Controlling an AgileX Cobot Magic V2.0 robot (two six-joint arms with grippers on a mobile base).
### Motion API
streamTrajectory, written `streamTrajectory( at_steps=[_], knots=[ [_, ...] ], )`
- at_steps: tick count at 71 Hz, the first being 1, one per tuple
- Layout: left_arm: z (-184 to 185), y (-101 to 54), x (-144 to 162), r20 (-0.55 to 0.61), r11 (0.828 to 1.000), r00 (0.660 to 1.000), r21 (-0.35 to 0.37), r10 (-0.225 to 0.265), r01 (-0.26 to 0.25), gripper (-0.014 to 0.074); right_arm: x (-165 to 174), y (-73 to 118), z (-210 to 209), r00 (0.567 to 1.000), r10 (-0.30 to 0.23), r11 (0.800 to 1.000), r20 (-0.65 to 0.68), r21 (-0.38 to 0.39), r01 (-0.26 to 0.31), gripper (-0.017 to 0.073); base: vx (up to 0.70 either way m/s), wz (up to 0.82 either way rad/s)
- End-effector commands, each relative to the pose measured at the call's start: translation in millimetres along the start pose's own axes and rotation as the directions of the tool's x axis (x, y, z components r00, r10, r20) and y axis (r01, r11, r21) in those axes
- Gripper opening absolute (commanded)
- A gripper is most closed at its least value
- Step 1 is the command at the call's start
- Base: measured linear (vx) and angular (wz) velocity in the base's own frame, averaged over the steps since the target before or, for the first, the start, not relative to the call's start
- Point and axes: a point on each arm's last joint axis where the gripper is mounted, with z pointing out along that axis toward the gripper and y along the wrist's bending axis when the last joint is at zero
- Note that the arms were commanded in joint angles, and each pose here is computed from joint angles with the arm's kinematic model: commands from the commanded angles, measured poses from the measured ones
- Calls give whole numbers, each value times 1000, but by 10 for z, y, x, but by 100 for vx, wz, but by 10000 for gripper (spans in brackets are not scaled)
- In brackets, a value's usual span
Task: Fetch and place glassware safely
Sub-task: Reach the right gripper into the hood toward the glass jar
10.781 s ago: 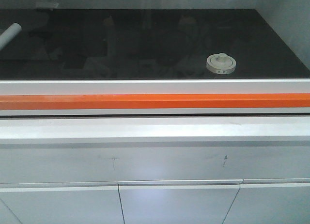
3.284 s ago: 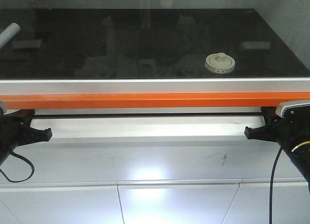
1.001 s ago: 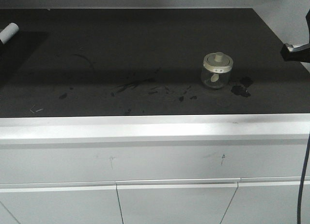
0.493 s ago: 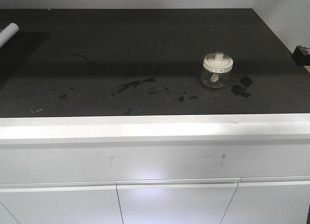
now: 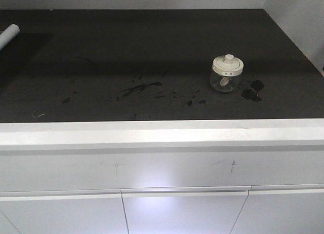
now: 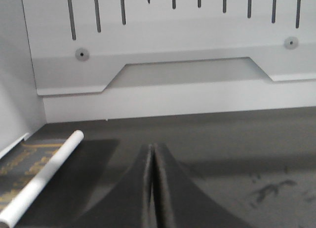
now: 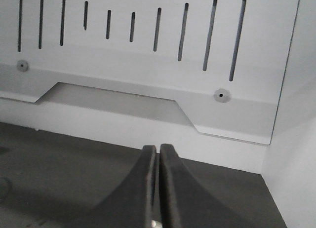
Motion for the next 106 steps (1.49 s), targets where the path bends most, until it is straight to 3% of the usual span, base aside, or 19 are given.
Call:
streamTrajectory(
  at_steps=[1,10,22,30,41,56,65,71,82,88,106],
  knots=[
    [-112,-8,-2,88,1000,996,5,-21,21,-7,-123,15,-22,999,8,1000,33,-21,-7,-1,0,0],
    [-228,-14,175,66,1000,998,3,-22,21,-7,-101,23,-19,1000,29,999,10,-31,-29,-1,0,0],
    [-295,-17,348,1,1000,1000,-2,-22,22,-7,-82,38,-20,1000,-22,999,-9,-47,21,-1,0,0],
    [-298,-17,371,-10,1000,1000,-3,-22,22,-7,-80,39,-20,1000,-26,999,-11,-48,25,-1,0,0],
    [-298,-17,371,-10,1000,1000,-3,-22,22,-7,-56,34,3,1000,7,999,-22,-48,-8,-1,0,0],
    [-298,-17,371,-10,1000,1000,-3,-22,22,-7,118,-3,158,990,110,993,-93,-43,-114,19,0,0],
    [-298,-17,371,-10,1000,1000,-3,-22,22,-7,306,-33,316,977,141,988,-161,-43,-150,101,0,0],
    [-298,-17,371,-10,1000,1000,-3,-22,22,-7,474,-42,438,964,157,984,-214,-55,-172,204,0,0],
    [-298,-17,371,-10,1000,1000,-3,-22,22,-7,801,-35,689,945,153,974,-288,-117,-193,416,0,0],
    [-298,-17,371,-10,1000,1000,-3,-22,22,-7,903,-39,859,946,141,967,-292,-166,-195,488,0,0],
    [-298,-17,371,-10,1000,1000,-3,-22,22,-7,1132,-174,1448,958,99,962,-268,-221,-161,505,0,0]
  ],
)
